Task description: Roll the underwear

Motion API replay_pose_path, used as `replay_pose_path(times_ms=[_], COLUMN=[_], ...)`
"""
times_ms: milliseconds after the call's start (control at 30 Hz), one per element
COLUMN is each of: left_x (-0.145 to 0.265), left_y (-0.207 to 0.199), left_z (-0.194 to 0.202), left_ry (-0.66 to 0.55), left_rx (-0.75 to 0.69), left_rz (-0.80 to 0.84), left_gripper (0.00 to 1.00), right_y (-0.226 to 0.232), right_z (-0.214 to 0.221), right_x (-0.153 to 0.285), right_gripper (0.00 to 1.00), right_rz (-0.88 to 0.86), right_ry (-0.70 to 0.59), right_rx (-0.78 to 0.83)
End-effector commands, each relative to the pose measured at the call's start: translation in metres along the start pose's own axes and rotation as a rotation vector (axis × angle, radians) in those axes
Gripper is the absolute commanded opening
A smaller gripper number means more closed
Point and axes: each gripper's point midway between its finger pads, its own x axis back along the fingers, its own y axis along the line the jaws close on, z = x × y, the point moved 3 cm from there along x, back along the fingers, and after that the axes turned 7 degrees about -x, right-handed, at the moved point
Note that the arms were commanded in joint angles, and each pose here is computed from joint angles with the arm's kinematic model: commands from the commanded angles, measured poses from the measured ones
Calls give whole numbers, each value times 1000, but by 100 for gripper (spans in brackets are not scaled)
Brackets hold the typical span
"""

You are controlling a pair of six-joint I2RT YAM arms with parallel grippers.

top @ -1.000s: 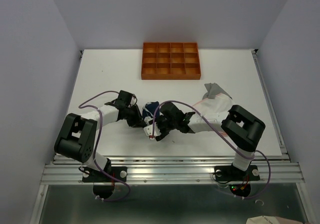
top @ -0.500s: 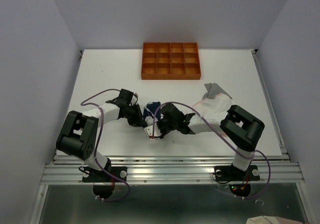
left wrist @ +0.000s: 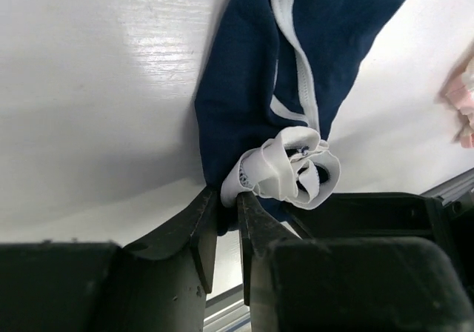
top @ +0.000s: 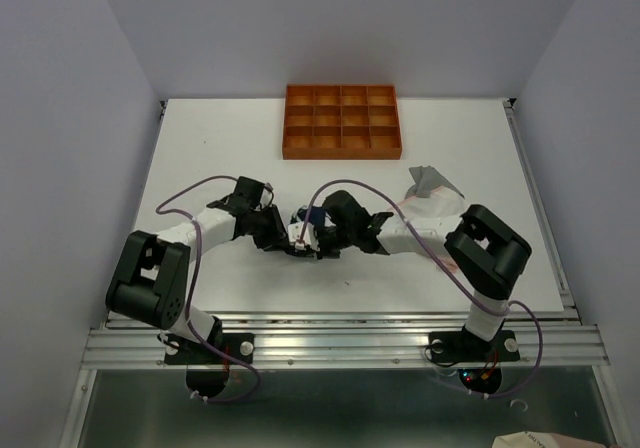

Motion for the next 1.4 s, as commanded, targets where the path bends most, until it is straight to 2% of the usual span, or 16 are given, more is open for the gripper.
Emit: replay_pose_path(times_ms=[0,167,267,433,533,800,1033,1233,1367], left_x=[19,25,27,30,34,46,44,37,29], left_y=[-4,0,3,5,5,-1,0,-1,6], left_z=[-12,-13,-14,-14,-14,-3,16,23,27], left_ry=[-96,-125,-137,-143,-165,-231,-213,-199,-176], left_rx=[14,33,37,39,43,3,38,34,50], left_rz=[-21,-54,-73,-85,-85,6,65,114,91], left_gripper=[31,39,40,46,48,66,68,72,72], right_y=[9,24,24,30,25,11,1,1,2], right_z=[-15,-16,-12,-14,-11,-10,-8,-9,-11], right_x=[7,7,5,6,9,4,7,6,8], right_gripper=[1,1,1,1,1,1,1,1,1], right_rz=[-135,-346,-402,-502,-513,-482,-482,-489,-493], right_ry=[-63,-101,-114,-137,-143,-118,-138,-147,-157], right_rx=[-236,-448,-526,-657,-723,-874,-1021,-1016,-996])
